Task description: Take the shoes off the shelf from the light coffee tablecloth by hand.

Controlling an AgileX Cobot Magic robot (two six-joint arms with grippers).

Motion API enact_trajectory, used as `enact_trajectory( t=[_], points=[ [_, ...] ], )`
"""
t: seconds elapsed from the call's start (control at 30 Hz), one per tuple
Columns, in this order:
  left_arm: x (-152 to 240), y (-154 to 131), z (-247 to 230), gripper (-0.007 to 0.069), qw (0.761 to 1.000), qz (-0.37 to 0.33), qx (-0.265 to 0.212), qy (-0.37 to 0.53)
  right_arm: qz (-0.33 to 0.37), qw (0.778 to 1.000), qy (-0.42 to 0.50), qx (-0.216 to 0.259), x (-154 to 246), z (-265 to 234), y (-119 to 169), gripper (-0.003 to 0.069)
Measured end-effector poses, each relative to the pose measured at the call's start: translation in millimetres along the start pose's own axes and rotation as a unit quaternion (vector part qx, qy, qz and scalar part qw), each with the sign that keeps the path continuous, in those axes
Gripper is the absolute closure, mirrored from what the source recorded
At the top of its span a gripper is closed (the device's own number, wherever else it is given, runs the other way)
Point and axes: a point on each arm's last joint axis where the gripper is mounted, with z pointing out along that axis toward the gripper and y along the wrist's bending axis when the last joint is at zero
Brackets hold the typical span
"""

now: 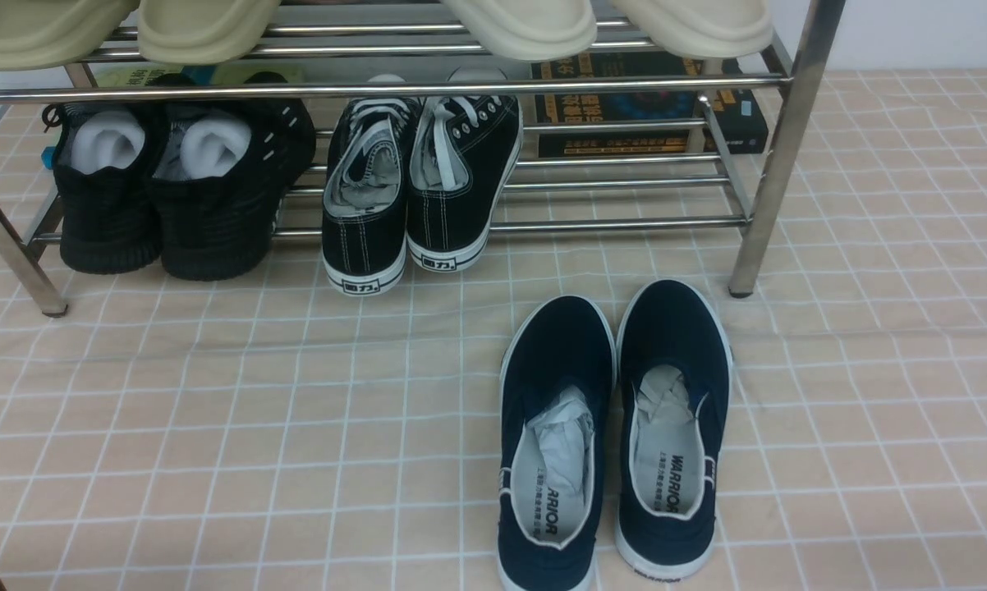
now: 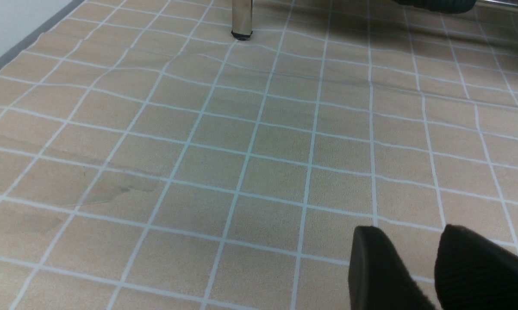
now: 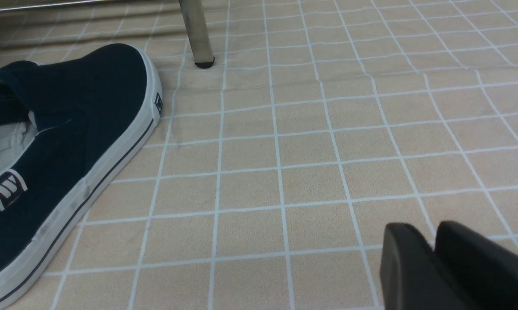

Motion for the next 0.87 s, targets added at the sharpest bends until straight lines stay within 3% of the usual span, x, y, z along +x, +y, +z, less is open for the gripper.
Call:
enact_trajectory(
  t=[0.87],
  points=[
    [0.0, 0.0, 0.0, 0.0386, 1.0, 0.0, 0.0, 0.0, 0.0, 1.0, 0.0, 0.0, 0.0, 0.0, 0.0, 0.0517]
  ],
)
